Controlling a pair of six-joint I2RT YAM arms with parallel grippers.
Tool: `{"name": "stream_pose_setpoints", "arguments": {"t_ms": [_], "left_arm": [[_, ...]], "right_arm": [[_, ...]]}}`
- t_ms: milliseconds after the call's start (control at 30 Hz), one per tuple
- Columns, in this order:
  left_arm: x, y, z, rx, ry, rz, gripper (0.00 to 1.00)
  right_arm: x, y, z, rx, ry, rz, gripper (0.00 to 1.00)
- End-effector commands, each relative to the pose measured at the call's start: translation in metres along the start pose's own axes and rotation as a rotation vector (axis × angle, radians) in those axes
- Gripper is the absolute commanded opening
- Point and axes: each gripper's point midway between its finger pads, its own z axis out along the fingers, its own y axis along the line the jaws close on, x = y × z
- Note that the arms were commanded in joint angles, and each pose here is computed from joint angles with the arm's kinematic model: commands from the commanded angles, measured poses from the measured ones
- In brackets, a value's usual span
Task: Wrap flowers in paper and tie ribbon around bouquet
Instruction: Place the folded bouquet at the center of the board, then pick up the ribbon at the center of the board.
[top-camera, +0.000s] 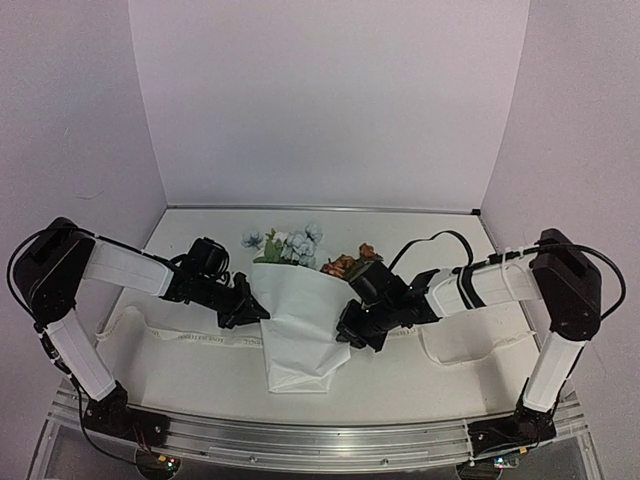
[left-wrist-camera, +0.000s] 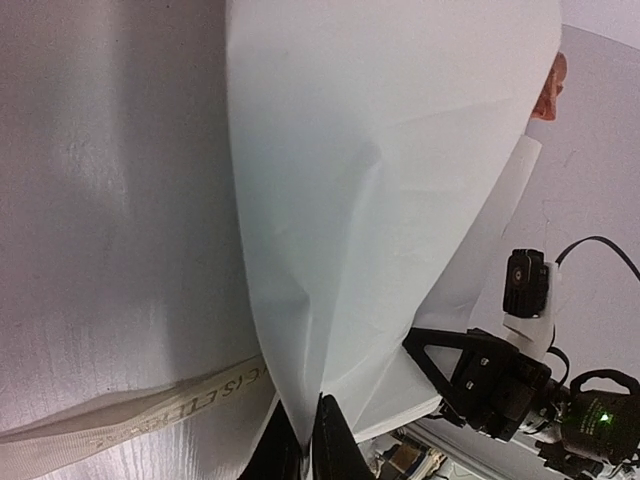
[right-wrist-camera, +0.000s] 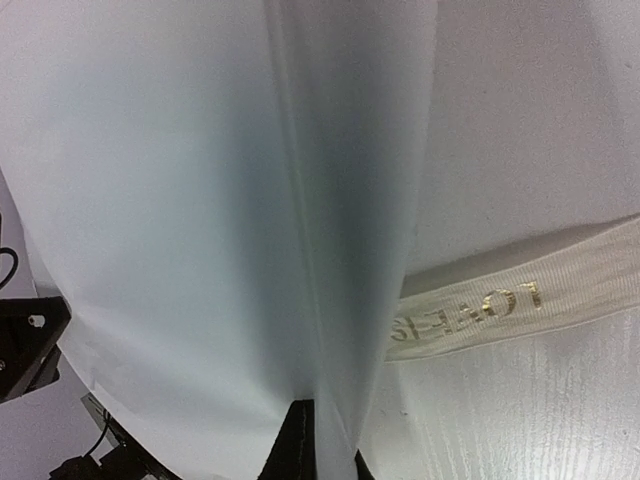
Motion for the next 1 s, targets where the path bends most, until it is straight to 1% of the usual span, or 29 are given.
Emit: {"name": "stream_pose_setpoints", "arguments": {"t_ms": [0,100,200,333,400,467,567,633,733,800,900,967], "left_arm": [[-0.011,-0.01,-0.009,0.006,-0.061,0.029,0.13],[-0.014,-0.004,-0.017,-0.039,-0.101,0.024,0.26],[-0.022,-0.006,-0.032,-0.077,-0.171,0.034,0.33],[-0.034,-0.003,-0.062,-0.156,-0.289,0.033,0.43],[-0.04,0.006,-0.079,-0.192,-0.349,0.0,0.47],[-0.045,0.02,-0.101,-0.239,-0.424,-0.054,0.51],[-0.047,0.056,-0.135,-0.335,-0.54,-0.166,0.53],[-0.046,0.079,-0.161,-0.393,-0.636,-0.241,0.55],[-0.036,0.109,-0.193,-0.509,-0.753,-0.329,0.57],[-0.029,0.127,-0.21,-0.571,-0.823,-0.397,0.56],[-0.024,0.145,-0.223,-0.621,-0.894,-0.458,0.57],[-0.023,0.157,-0.227,-0.672,-0.913,-0.484,0.58]], "right_arm": [[-0.007,-0.013,-0.012,0.041,-0.065,-0.012,0.13],[-0.007,-0.01,-0.017,0.028,-0.067,-0.034,0.31],[-0.004,-0.002,-0.023,0.003,-0.057,-0.066,0.45],[-0.002,-0.001,-0.033,0.001,-0.057,-0.132,0.58],[-0.002,-0.005,-0.04,0.022,-0.062,-0.173,0.66],[-0.002,-0.009,-0.046,0.042,-0.063,-0.219,0.72],[-0.001,-0.013,-0.057,0.074,-0.054,-0.31,0.8],[-0.003,-0.017,-0.065,0.086,-0.07,-0.352,0.85],[-0.007,-0.022,-0.079,0.109,-0.097,-0.425,0.91],[-0.01,-0.023,-0.09,0.116,-0.123,-0.464,0.98],[-0.016,-0.029,-0.104,0.13,-0.158,-0.492,0.98],[-0.02,-0.034,-0.111,0.136,-0.184,-0.488,0.98]]}}
